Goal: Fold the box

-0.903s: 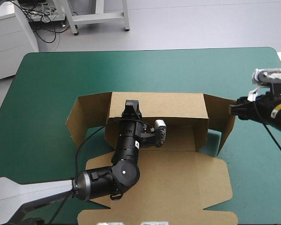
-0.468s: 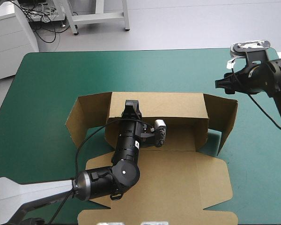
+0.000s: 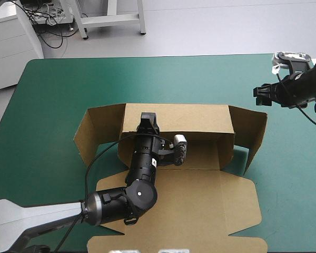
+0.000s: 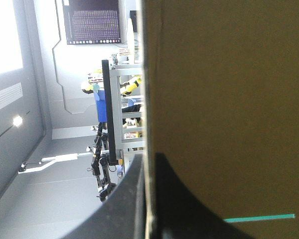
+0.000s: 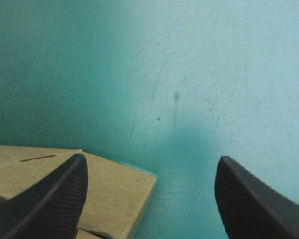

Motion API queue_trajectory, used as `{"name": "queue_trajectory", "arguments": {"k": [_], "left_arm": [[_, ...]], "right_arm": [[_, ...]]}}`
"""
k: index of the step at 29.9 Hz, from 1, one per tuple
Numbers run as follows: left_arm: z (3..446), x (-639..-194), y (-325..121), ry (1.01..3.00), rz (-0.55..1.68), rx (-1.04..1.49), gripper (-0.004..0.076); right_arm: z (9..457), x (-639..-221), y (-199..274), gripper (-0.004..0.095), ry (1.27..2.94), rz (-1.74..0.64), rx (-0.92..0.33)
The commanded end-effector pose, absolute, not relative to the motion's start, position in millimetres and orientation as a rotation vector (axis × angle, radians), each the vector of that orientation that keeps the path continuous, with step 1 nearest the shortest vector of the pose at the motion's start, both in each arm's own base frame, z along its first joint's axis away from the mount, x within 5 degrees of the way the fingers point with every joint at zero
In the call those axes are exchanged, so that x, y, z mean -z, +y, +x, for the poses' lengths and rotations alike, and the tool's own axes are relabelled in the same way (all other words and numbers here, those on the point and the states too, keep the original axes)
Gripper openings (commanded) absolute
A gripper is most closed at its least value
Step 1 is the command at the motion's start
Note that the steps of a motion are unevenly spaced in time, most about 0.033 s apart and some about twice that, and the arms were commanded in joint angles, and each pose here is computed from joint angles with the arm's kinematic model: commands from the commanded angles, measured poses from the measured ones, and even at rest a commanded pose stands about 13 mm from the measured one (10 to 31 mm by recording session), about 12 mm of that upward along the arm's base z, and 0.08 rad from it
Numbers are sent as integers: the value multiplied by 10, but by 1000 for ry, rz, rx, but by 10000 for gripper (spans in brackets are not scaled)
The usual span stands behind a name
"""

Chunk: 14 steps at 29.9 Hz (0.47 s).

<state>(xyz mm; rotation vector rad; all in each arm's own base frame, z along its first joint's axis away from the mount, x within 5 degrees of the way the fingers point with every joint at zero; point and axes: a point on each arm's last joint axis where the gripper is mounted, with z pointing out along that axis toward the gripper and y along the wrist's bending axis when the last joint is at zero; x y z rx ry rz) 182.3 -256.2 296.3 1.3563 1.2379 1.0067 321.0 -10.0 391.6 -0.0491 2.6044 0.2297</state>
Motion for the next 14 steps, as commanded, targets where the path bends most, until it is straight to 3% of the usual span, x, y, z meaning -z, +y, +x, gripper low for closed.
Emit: {"name": "queue_trajectory", "arguments": {"k": [1,14], "left_arm": [[1803,-3255,-2524,1141,1240,-1057,-32],[1803,-3255,-2524,1142,1238,-1055,-32]], "right_arm": [[3107,-4080,-80,661,2548,-104,-252],[2929,-3758,-74,653,2555,-117,-231]]}}
